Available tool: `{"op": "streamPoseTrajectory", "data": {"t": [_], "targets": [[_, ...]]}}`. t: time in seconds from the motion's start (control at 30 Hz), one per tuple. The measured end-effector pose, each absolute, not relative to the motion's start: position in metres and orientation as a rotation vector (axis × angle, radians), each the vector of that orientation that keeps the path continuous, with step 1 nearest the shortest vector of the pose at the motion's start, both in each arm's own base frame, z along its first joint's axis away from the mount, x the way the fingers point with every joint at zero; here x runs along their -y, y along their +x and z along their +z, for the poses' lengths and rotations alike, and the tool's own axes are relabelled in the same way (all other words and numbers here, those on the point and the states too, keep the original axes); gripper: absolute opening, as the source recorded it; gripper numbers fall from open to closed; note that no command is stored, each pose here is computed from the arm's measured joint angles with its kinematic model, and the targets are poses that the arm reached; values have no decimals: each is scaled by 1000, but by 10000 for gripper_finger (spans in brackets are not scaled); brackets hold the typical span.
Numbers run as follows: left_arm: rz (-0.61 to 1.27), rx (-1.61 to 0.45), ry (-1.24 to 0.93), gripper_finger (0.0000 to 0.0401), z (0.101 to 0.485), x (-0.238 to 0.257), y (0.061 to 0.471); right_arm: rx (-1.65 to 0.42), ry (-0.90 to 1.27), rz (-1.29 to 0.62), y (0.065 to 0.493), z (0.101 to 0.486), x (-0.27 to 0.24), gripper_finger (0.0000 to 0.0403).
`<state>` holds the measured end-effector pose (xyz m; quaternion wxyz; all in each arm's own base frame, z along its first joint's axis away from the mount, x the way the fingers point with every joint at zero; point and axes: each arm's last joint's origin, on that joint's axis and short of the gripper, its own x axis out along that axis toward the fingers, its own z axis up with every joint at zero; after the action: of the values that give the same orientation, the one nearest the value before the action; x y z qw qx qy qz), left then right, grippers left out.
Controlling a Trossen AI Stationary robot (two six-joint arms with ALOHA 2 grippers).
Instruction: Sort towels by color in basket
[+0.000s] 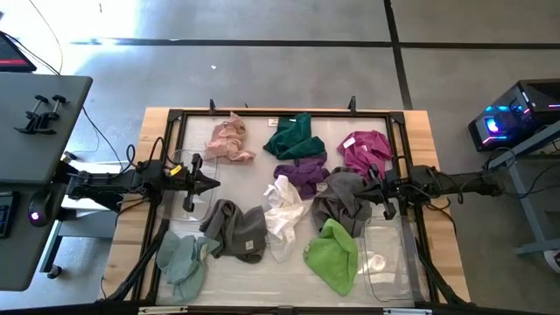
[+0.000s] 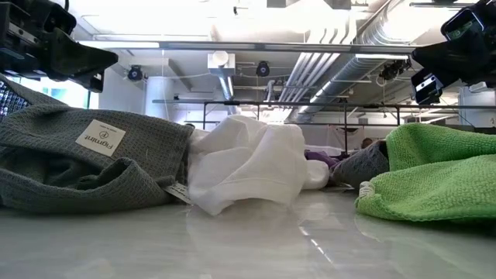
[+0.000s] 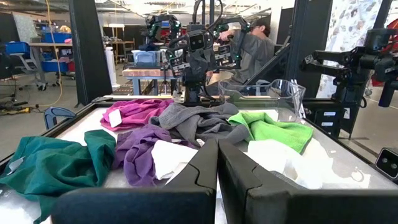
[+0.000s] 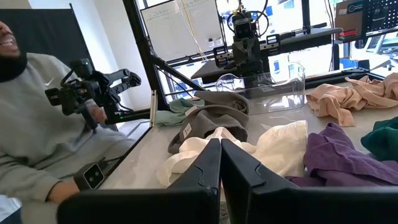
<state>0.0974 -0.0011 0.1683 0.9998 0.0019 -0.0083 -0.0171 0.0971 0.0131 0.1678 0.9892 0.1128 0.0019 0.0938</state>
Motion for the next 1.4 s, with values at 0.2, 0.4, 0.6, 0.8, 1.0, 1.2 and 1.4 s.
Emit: {"op": "streamPoseTrajectory", "data": {"t": [0.2, 0.4, 0.6, 0.8, 1.0, 1.2, 1.4], "targets": [[-34, 16, 4, 1, 168, 1, 97, -4, 226, 188, 97, 168, -13, 1], [-35, 22, -22, 1, 169, 1, 97, -4, 226, 188, 97, 168, -13, 1], [-39, 32, -248, 1, 170, 1, 97, -4, 226, 188, 97, 168, -13, 1], [-44, 292, -229, 1, 195, 0, 94, -4, 226, 188, 97, 168, -13, 1], [172, 352, -108, 1, 209, -6, 100, -4, 226, 188, 97, 168, -13, 1], [386, 124, -49, 1, 234, -18, 132, -4, 226, 188, 97, 168, -13, 1], [616, -265, 32, 1, 281, -41, 178, -4, 226, 188, 97, 168, -13, 1]]}}
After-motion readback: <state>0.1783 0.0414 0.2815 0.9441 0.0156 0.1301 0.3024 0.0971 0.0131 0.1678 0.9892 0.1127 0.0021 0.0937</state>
